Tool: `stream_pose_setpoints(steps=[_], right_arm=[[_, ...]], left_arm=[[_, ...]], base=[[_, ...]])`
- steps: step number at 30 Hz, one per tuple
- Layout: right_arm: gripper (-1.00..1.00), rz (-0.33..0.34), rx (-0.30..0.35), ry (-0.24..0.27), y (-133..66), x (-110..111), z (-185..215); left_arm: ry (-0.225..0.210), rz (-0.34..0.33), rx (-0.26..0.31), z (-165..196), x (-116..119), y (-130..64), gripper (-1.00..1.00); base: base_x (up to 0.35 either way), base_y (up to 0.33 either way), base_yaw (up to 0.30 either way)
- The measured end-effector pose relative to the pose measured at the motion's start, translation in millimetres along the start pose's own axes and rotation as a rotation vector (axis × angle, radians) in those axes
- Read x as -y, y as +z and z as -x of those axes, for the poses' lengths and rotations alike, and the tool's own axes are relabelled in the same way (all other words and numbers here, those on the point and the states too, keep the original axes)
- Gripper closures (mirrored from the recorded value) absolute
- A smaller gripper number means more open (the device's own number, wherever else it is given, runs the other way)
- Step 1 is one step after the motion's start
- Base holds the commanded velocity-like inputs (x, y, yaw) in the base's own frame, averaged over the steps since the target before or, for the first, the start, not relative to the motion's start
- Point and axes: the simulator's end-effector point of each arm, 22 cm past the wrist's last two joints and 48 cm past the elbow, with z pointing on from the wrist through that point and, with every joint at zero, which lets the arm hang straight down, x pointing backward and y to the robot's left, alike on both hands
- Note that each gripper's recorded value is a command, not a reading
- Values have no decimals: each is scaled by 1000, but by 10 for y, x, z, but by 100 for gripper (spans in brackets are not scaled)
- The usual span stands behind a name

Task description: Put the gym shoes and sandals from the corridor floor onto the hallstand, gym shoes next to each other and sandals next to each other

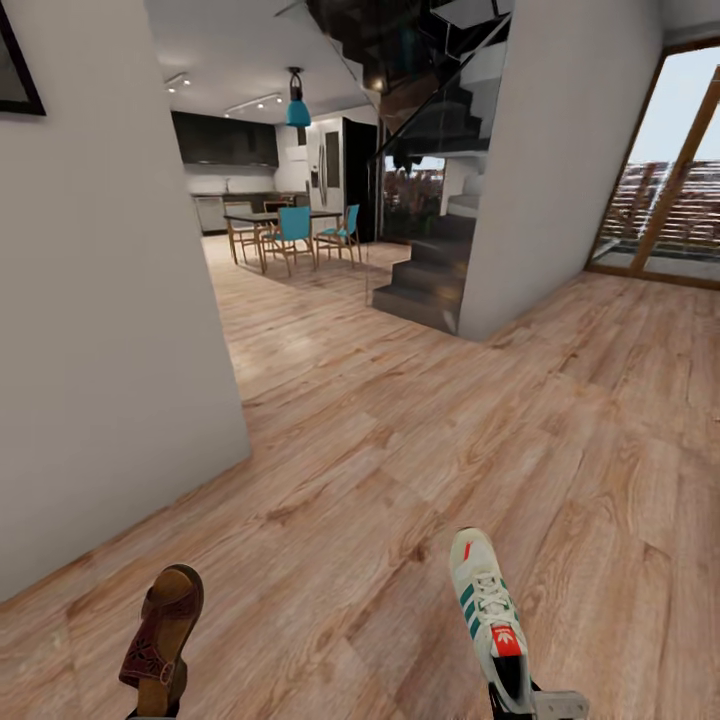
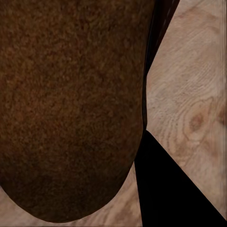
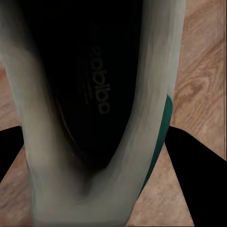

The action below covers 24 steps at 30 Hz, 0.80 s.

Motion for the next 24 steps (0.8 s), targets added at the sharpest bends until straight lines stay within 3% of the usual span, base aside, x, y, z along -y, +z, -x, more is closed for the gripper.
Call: stream_pose_setpoints(steps=[7, 24], right_arm=[[100, 0, 7, 0, 0, 2, 29], [100, -2, 22, 1, 2, 8, 99]], left_arm=[[0, 1, 6, 26, -3, 3, 100], [1, 3, 21, 92, -11, 8, 100]], base=[[74, 0, -268], [330, 0, -271]])
